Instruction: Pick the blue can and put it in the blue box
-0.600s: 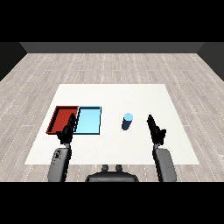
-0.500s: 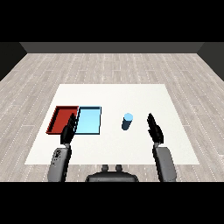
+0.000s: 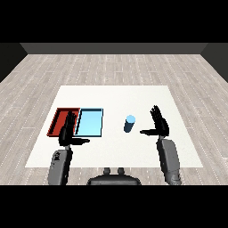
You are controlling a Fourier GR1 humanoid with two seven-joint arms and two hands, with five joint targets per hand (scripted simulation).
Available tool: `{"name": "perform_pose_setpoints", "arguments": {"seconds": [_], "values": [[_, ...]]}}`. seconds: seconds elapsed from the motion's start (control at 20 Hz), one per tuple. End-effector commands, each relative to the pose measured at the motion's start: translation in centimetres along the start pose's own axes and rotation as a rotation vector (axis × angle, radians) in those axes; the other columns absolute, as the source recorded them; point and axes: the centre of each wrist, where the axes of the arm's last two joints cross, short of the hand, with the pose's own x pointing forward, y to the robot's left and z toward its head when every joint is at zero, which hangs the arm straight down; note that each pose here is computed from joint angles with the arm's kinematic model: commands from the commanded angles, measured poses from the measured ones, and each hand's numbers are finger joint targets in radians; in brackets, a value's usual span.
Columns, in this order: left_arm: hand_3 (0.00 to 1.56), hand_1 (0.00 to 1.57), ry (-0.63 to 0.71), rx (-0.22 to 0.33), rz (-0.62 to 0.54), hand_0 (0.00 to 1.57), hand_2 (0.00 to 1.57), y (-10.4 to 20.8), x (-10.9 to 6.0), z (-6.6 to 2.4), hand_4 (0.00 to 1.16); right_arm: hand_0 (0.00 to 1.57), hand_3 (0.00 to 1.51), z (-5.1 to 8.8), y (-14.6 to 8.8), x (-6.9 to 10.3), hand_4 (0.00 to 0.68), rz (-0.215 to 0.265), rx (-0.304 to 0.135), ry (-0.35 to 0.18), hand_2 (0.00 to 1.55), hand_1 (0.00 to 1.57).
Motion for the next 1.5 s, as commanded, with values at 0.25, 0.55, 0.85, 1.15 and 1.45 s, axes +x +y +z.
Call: {"name": "perform_pose_setpoints", "arguments": {"seconds": [0.25,0.55,0.85,1.15,1.45], "values": [[0.0,0.0,-0.109,-0.033,0.043,0.0,0.0,0.3,-2.6,0.26,0.0,0.0,0.0,-2.5,-0.4,-1.1,0.0,-0.052,0.039,-0.074,0.0,0.0],[0.0,0.0,-0.128,0.005,0.041,0.0,0.0,0.8,-1.7,-0.62,0.0,0.0,0.0,-0.3,-0.4,-1.5,0.0,-0.073,0.046,-0.053,0.0,0.0],[0.0,0.0,-0.126,-0.006,0.034,0.0,0.0,1.1,-0.6,-1.01,0.0,0.0,0.0,-2.2,1.9,0.0,0.0,-0.101,0.07,-0.048,0.0,0.0],[0.0,0.0,-0.121,0.011,0.03,0.0,0.0,2.0,-0.9,2.02,0.0,0.0,0.0,-1.9,3.5,-1.8,0.0,-0.166,0.036,-0.046,0.0,0.0],[0.0,0.0,-0.113,0.029,0.032,0.0,0.0,1.9,0.3,-0.85,0.0,0.0,0.0,-2.6,4.8,-3.8,0.0,-0.224,0.034,0.01,0.0,0.0]]}}
